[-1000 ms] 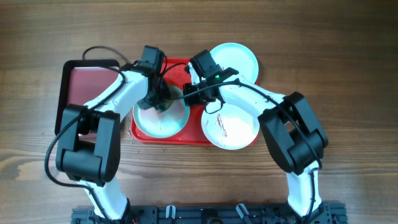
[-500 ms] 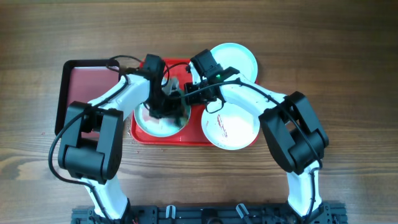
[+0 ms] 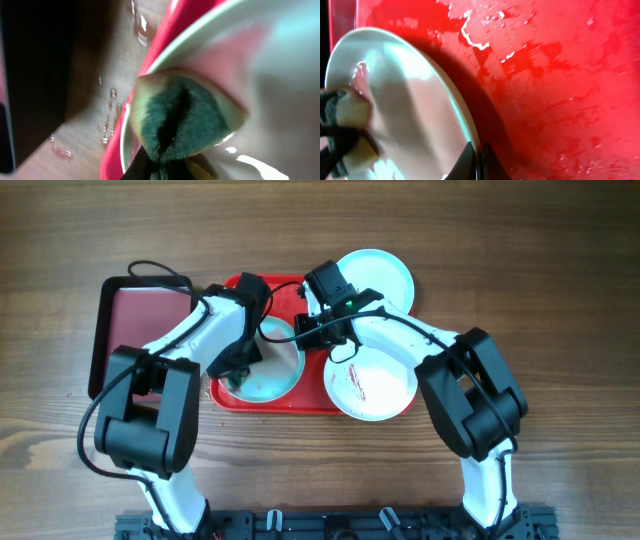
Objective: Clean dirty plates on tray and stack at the side
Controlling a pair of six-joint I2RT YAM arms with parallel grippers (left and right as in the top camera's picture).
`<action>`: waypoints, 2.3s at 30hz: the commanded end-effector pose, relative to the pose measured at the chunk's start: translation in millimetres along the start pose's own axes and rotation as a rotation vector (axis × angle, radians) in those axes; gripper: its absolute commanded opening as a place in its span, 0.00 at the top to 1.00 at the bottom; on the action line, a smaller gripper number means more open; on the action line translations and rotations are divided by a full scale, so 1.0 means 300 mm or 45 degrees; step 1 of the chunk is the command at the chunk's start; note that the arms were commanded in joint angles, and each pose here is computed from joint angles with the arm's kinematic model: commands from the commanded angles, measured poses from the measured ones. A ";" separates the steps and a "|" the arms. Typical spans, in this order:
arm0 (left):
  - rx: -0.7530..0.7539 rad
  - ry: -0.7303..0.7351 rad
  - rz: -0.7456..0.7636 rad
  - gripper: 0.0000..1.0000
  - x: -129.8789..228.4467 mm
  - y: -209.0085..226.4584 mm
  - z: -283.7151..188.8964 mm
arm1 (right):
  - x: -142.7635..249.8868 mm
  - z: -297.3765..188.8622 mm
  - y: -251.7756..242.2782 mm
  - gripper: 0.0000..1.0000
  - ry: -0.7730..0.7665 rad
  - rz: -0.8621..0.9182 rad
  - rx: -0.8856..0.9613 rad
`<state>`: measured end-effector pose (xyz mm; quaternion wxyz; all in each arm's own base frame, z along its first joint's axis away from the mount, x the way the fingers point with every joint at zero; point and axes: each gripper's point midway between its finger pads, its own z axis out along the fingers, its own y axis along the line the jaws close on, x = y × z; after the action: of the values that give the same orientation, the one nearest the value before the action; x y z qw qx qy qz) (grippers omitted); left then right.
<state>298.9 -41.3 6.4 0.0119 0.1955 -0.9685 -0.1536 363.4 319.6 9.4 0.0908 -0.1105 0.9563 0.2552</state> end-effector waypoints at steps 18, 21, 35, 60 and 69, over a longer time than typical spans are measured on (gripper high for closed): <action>0.901 -0.148 0.106 0.96 -0.398 -0.157 -0.371 | 0.009 0.006 -0.018 0.96 0.022 0.016 0.034; 0.895 -0.147 0.052 0.96 -0.422 -0.091 -0.392 | -0.005 -0.090 -0.017 0.96 -0.022 -0.005 0.115; 0.844 -0.075 0.124 0.96 -0.338 -0.136 -0.390 | -0.093 -0.689 0.084 0.96 -0.807 -0.355 1.141; 0.742 -0.134 -0.095 0.96 -0.414 -0.076 -0.362 | -0.101 -0.871 0.273 0.96 -1.069 -0.703 1.610; 0.740 -0.129 -0.094 0.96 -0.411 -0.076 -0.361 | -0.032 -0.288 0.112 0.96 -0.387 -0.146 0.463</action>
<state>426.6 -48.2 95.4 -0.0825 0.2130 -0.9662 0.1195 369.6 274.4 152.0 0.3685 -0.1317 0.9198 -0.0281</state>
